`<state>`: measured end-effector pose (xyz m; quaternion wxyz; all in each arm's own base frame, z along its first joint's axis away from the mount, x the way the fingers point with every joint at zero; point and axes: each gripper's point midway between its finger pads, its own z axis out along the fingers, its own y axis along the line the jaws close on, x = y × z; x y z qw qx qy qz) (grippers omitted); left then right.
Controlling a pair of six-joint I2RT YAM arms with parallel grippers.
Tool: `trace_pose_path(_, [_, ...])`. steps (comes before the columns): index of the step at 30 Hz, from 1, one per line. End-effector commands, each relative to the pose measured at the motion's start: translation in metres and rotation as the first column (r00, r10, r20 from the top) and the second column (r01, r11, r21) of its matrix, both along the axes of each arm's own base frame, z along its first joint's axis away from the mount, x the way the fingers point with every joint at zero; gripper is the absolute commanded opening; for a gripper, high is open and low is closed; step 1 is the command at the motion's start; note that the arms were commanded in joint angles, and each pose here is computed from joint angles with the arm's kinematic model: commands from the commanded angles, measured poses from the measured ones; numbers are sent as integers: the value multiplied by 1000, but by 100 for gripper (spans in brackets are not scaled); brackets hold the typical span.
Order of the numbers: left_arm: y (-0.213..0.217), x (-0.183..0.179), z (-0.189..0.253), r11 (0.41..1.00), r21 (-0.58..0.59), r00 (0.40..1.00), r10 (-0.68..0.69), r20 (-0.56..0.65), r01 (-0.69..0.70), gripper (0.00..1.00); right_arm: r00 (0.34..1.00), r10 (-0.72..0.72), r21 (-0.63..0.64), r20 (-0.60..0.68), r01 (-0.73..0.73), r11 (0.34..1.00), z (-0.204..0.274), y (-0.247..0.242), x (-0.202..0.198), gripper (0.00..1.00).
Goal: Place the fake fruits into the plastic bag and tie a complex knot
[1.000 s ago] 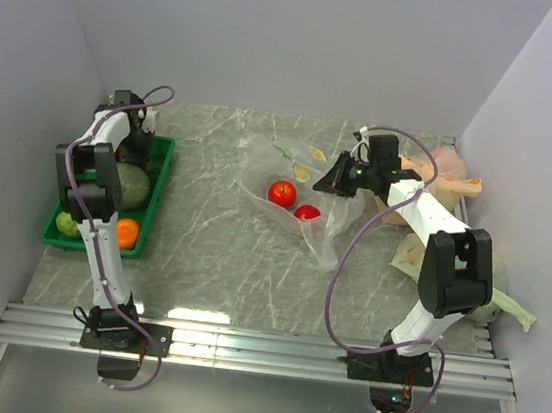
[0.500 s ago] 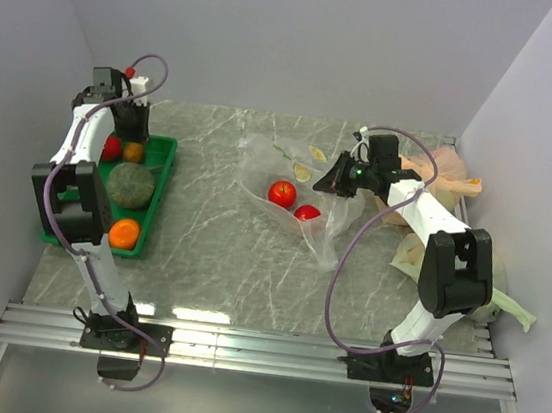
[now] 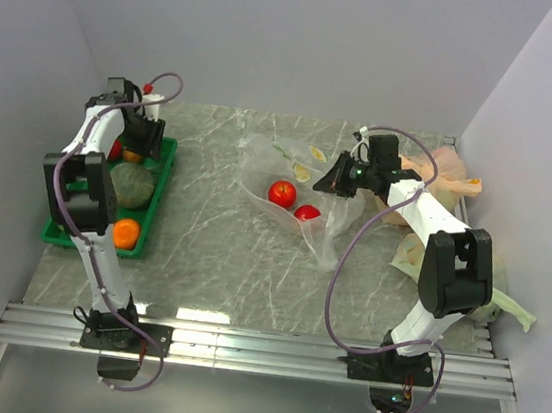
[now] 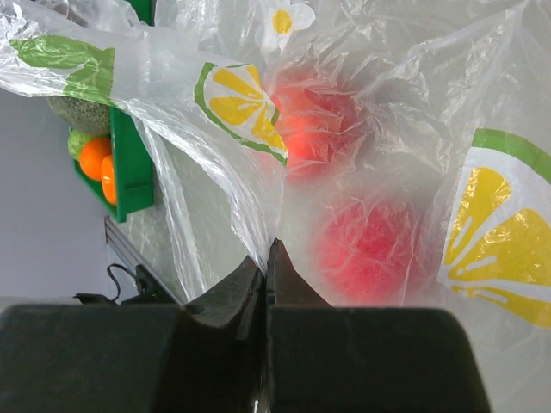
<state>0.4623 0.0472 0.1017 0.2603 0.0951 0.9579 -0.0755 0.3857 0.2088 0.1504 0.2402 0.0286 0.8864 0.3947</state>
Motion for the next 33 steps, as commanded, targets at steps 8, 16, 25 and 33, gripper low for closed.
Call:
trace_pose_path(8, [6,11,-24,939,101,944,-324,-65,329,49,998,3,13,56,-3,1000,17,0,9,0])
trace_pose_path(16, [2,1,-46,898,72,898,-424,-115,433,52,999,2,7,51,-2,1000,15,-1,12,0])
trace_pose_path(25, [-3,7,-71,891,58,891,-446,-85,451,46,999,6,5,36,-6,1000,9,-1,10,0])
trace_pose_path(33, [1,9,-82,889,84,893,-444,-79,449,3,999,11,1,41,-11,1000,11,-1,12,0])
